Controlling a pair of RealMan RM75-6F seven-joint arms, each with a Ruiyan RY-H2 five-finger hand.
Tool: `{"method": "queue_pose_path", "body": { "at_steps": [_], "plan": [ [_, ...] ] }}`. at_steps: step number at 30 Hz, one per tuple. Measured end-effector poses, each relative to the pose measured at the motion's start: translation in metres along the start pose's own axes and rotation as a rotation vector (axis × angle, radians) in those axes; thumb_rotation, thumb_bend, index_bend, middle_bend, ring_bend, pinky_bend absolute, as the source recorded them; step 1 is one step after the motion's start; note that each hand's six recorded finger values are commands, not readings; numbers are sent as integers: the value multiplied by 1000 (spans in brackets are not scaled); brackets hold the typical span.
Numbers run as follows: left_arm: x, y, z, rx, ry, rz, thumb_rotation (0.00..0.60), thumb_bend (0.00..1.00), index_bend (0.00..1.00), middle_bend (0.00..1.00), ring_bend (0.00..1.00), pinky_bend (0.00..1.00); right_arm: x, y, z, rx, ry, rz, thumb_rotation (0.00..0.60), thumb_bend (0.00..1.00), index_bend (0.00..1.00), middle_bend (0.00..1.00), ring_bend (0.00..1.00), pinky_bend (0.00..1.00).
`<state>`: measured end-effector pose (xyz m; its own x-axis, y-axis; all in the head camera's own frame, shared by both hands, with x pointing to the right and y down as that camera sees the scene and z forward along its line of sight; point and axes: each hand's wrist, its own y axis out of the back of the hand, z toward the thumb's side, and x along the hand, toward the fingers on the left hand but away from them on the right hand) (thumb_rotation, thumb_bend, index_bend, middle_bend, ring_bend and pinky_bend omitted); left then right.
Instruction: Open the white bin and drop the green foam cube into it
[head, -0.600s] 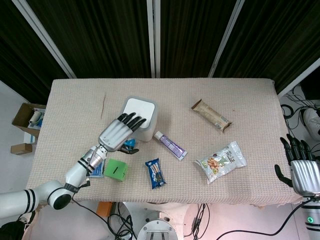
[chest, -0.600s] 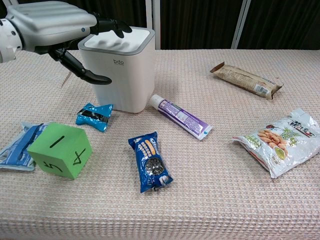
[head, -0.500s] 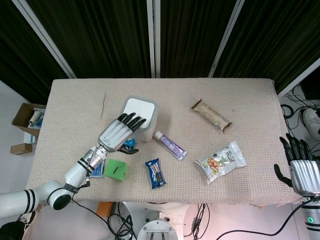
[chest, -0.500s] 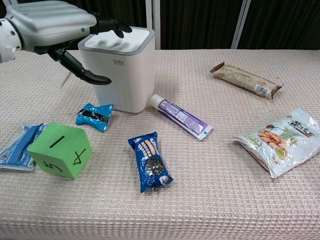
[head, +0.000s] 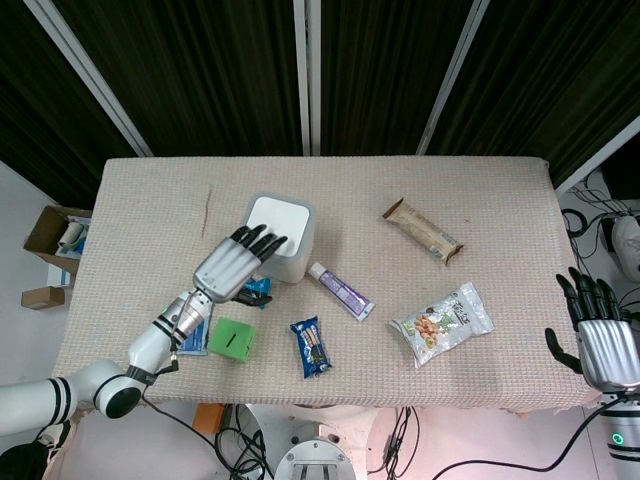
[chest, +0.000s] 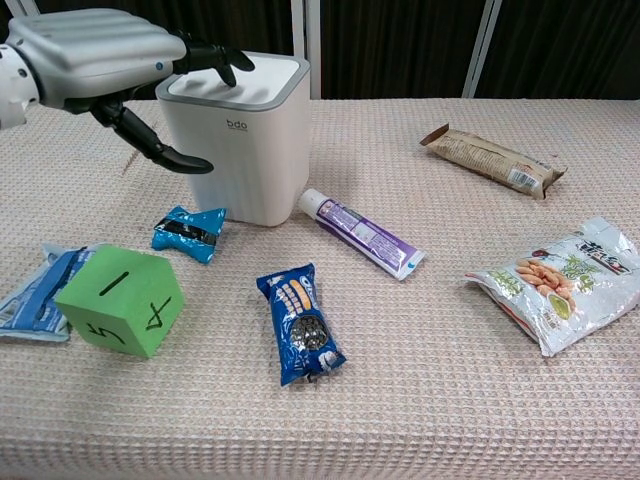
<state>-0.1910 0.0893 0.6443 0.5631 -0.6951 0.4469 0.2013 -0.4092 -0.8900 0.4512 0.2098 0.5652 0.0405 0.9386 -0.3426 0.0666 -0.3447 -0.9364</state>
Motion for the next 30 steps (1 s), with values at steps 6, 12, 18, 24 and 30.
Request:
{"method": "queue_pose_path", "body": {
  "at_steps": [6, 12, 18, 24, 30],
  "plan": [
    [1, -8, -1, 17, -1, -14, 358, 157, 71, 334, 81, 203, 0, -2, 0, -1, -2, 6, 600, 342, 0, 0, 0, 0],
    [0, -11, -1, 32, -2, -13, 358, 157, 81, 347, 81, 202, 1, -3, 0, -2, -3, 9, 600, 343, 0, 0, 0, 0],
    [-5, 11, -3, 32, 14, 65, 356, 157, 83, 184, 81, 202, 1, -2, -1, -2, -3, 2, 600, 343, 0, 0, 0, 0],
    [-26, 49, -12, -9, 59, 181, 351, 156, 83, 137, 82, 202, 0, -1, -3, -6, -6, 0, 600, 343, 0, 0, 0, 0],
    [-63, 48, -21, -60, 95, 143, 321, 143, 83, 137, 86, 204, -1, 0, -3, -12, -5, -6, 600, 343, 0, 0, 0, 0]
  ]
}}
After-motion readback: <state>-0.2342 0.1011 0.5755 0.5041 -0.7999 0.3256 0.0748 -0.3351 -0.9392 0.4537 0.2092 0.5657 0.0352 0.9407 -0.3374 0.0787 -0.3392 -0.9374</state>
